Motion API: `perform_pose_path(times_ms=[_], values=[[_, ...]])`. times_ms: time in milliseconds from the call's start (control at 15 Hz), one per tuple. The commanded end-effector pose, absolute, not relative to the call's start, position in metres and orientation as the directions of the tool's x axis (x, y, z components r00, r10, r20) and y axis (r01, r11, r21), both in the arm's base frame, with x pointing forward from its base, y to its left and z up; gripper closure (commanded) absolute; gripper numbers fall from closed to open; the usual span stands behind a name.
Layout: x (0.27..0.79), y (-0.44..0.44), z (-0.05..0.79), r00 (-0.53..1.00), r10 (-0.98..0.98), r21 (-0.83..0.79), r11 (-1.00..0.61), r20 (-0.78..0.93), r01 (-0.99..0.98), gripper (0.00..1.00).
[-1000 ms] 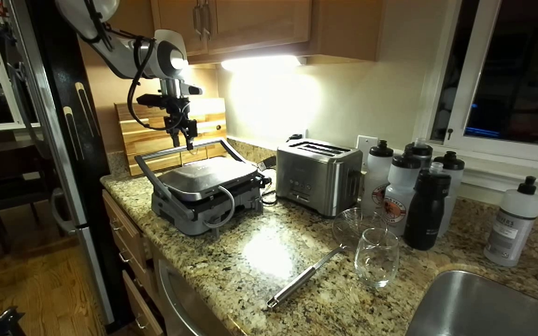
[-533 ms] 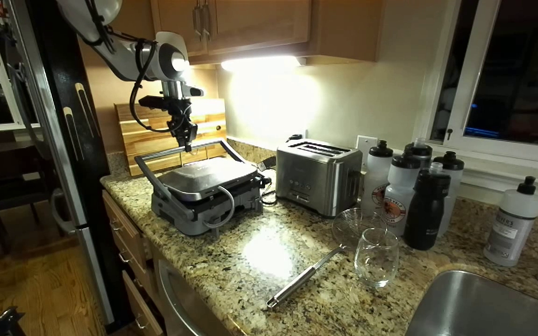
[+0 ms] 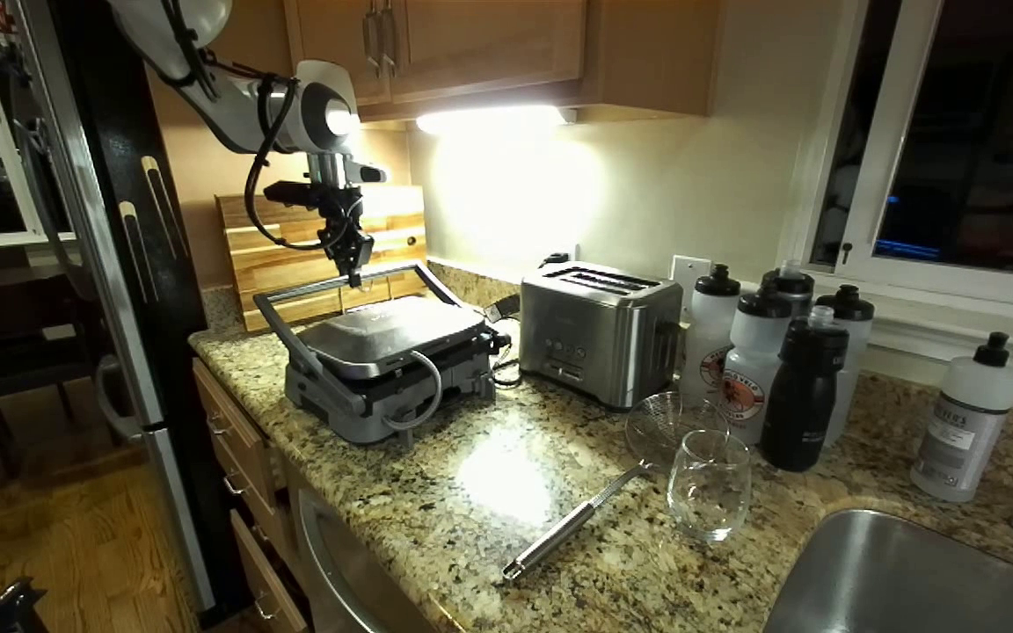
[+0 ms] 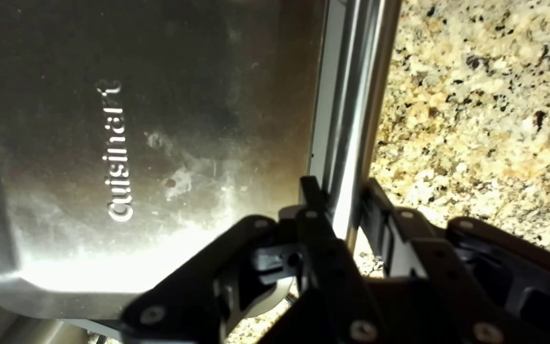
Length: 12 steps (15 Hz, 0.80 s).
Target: Open the sandwich maker
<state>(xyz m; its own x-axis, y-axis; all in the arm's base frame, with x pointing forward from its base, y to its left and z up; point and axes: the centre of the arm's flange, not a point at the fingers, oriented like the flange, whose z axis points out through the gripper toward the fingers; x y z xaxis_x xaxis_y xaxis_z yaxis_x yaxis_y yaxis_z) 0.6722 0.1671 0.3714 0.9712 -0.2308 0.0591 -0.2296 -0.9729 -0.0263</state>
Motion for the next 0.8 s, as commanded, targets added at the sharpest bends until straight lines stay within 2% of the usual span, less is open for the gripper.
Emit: perform_pose_path(times_ms=[0,733], values=[[0.654,0.166,0.395,0.971,-0.22,-0.029,-0.975,0.094,-0.218,0.94],[0.61,0.126,0.443,0.93,-0.329,0.046,-0.939,0.162,-0.34,0.94]])
